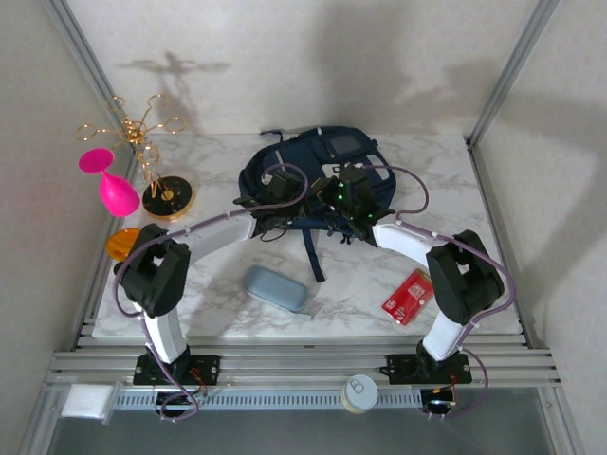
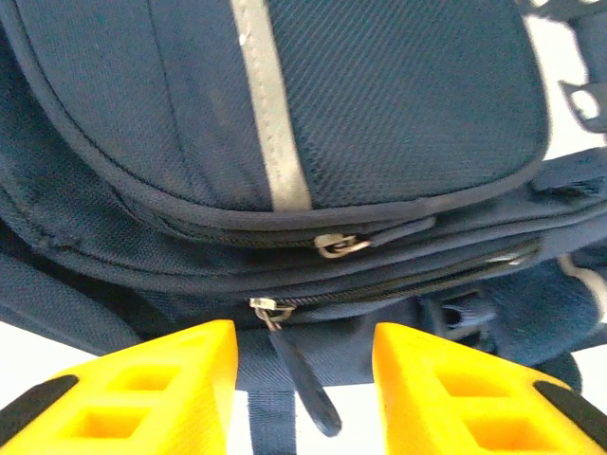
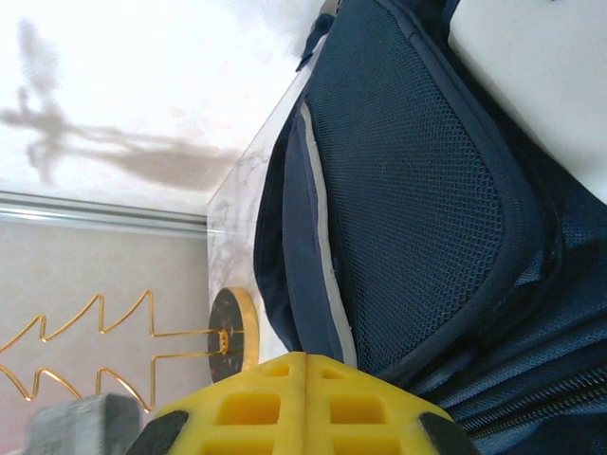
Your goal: Pack the student bag
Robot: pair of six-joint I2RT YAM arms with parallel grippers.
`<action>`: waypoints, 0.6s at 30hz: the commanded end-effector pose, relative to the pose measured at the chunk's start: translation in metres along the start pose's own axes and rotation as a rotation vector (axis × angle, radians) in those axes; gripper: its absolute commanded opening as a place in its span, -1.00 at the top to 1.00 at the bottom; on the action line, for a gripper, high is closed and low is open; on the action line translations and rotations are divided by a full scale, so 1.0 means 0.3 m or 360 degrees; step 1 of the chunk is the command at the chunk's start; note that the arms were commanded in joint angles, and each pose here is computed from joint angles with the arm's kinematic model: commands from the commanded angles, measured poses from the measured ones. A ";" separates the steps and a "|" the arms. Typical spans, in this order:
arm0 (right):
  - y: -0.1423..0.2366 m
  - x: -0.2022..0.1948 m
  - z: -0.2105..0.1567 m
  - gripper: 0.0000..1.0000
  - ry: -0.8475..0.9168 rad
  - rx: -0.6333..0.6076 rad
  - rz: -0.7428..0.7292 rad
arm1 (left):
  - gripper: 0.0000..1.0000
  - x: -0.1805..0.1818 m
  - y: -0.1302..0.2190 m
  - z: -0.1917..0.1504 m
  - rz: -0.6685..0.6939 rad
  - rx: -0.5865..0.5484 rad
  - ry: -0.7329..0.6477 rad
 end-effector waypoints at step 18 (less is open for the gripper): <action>0.079 -0.066 0.024 0.83 0.0072 -0.0069 -0.0110 | 0.70 0.009 -0.136 -0.106 0.0027 0.0275 -0.0095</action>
Point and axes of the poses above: each hand's point on the last joint's axis, 136 mm out from that joint toward the fingers, its own y axis back along the fingers, its own x axis along the line the jaws close on, z = x × y, the point moved 4 cm from there along y, back along the fingers, and after that the axes turned 3 degrees about -y, right-handed, at the moved point
